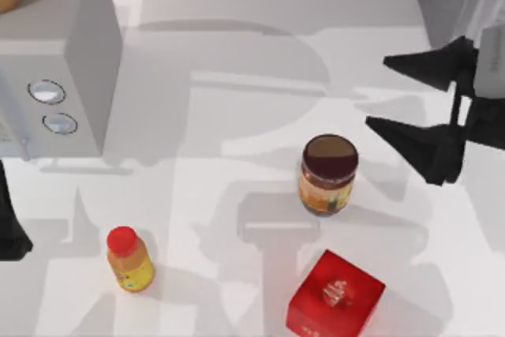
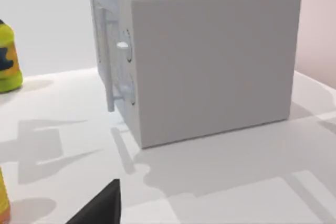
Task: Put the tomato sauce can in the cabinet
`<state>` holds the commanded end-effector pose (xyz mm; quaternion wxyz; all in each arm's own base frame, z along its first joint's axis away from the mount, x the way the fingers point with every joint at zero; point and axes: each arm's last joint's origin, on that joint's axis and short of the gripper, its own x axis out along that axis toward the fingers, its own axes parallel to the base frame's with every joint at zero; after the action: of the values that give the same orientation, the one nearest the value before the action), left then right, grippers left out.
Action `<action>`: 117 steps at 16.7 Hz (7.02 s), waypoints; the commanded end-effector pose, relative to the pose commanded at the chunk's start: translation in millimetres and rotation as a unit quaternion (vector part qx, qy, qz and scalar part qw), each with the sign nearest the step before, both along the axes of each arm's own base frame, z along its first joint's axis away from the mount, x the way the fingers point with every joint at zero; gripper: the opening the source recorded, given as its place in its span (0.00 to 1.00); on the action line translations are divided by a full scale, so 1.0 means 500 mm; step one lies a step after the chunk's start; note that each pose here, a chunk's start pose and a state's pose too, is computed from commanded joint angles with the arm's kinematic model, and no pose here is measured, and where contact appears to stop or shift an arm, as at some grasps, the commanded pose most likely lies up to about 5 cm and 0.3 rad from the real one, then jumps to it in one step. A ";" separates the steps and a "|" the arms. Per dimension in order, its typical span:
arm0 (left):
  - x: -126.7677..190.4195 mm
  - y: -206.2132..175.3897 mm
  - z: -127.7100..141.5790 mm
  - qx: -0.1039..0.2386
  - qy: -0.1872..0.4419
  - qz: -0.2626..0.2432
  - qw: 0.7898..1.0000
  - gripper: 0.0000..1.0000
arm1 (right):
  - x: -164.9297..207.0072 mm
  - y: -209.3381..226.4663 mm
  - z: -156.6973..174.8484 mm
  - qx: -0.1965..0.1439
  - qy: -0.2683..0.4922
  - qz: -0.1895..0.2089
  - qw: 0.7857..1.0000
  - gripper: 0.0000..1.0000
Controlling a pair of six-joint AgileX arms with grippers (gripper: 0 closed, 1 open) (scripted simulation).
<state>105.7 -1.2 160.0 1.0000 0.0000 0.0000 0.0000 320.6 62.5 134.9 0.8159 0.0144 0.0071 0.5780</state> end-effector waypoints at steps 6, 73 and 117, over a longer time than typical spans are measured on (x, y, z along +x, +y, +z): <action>0.000 0.000 0.000 0.000 0.000 0.000 1.000 1.00 | 0.049 0.010 -0.194 -0.003 -0.004 0.128 0.992 1.00; 0.000 0.000 0.000 0.000 0.000 0.000 1.000 1.00 | 0.052 0.126 0.044 -0.005 -0.015 0.162 0.987 0.00; 0.000 0.000 0.000 0.000 0.000 0.000 1.000 1.00 | -0.435 -0.123 0.198 -0.007 -0.026 -0.579 0.815 0.00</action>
<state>105.7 -1.2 160.0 1.0000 0.0000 0.0000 0.0000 103.2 1.2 233.9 0.9998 -0.0047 -0.0198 -0.0010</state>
